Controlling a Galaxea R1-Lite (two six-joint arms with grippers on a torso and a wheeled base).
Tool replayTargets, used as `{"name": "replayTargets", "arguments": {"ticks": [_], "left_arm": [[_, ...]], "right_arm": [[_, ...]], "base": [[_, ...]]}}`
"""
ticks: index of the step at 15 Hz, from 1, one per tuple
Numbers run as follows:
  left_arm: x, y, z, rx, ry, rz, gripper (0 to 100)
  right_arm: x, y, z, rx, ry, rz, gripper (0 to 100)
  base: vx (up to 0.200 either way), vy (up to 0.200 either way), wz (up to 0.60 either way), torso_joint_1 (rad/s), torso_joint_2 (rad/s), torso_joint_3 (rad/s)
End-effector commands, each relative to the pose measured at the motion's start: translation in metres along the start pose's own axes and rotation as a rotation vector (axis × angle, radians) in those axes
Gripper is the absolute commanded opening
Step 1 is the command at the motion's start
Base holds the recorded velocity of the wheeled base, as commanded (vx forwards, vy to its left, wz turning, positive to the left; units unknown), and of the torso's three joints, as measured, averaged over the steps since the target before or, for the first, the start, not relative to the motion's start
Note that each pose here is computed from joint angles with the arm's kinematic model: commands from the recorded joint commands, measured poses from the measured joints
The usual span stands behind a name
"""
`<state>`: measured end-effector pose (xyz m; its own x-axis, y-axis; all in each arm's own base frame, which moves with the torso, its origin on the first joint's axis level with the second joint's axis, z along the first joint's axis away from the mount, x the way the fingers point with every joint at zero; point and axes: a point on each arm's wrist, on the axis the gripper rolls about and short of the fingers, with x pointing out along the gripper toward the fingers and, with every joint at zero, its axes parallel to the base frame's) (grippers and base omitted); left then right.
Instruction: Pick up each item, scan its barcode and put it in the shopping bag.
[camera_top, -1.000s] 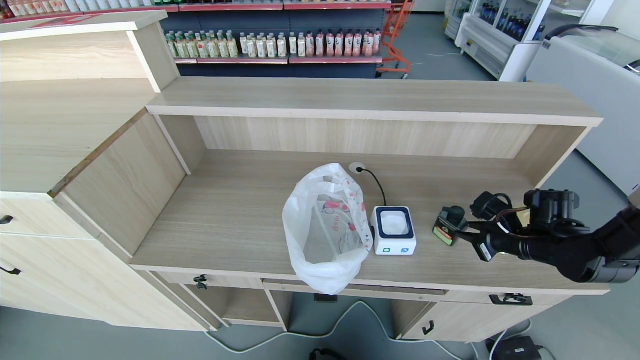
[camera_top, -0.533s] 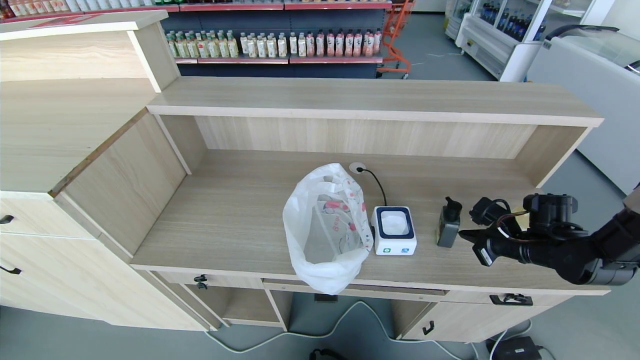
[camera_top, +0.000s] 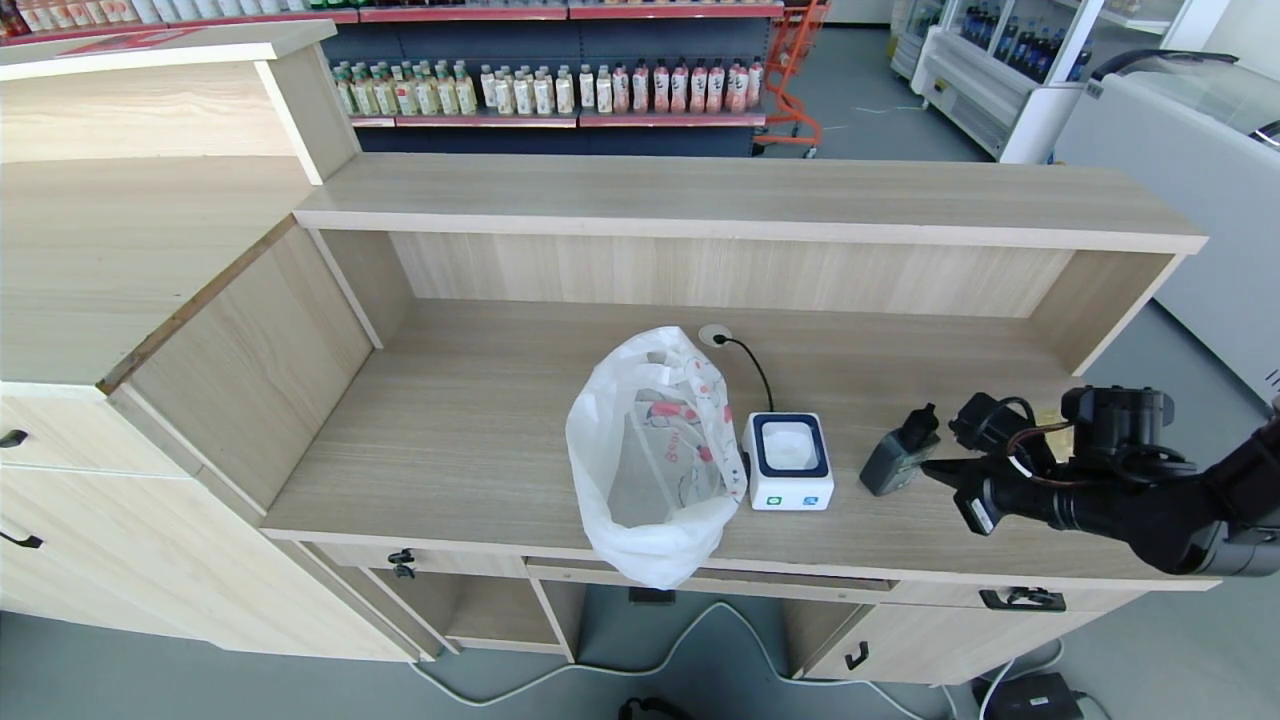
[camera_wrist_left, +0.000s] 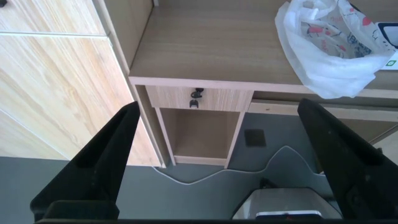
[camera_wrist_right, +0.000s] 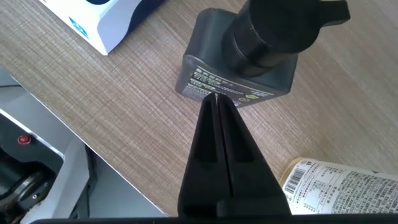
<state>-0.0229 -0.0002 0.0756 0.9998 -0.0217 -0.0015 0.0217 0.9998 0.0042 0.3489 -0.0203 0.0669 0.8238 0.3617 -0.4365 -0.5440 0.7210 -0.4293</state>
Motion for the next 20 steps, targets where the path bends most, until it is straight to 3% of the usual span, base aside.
{"name": "replayTargets", "arguments": {"ticks": [1, 4, 5, 14, 20], "left_arm": [[0.0, 0.0, 0.0, 0.0, 0.0, 0.0, 100], [0.0, 0.0, 0.0, 0.0, 0.0, 0.0, 100], [0.0, 0.0, 0.0, 0.0, 0.0, 0.0, 100], [0.0, 0.0, 0.0, 0.0, 0.0, 0.0, 100], [0.0, 0.0, 0.0, 0.0, 0.0, 0.0, 100]], "right_arm": [[-0.016, 0.002, 0.008, 0.0, -0.008, -0.014, 0], [-0.033, 0.0, 0.002, 0.015, 0.019, -0.044, 0], [-0.037, -0.003, 0.0, 0.021, 0.037, -0.068, 100], [-0.029, -0.011, -0.001, 0.161, 0.069, -0.145, 100], [-0.018, -0.017, -0.002, 0.158, 0.064, -0.147, 100]], "base": [[0.0, 0.0, 0.0, 0.0, 0.0, 0.0], [0.0, 0.0, 0.0, 0.0, 0.0, 0.0], [0.0, 0.0, 0.0, 0.0, 0.0, 0.0], [0.0, 0.0, 0.0, 0.0, 0.0, 0.0], [0.0, 0.0, 0.0, 0.0, 0.0, 0.0]]}}
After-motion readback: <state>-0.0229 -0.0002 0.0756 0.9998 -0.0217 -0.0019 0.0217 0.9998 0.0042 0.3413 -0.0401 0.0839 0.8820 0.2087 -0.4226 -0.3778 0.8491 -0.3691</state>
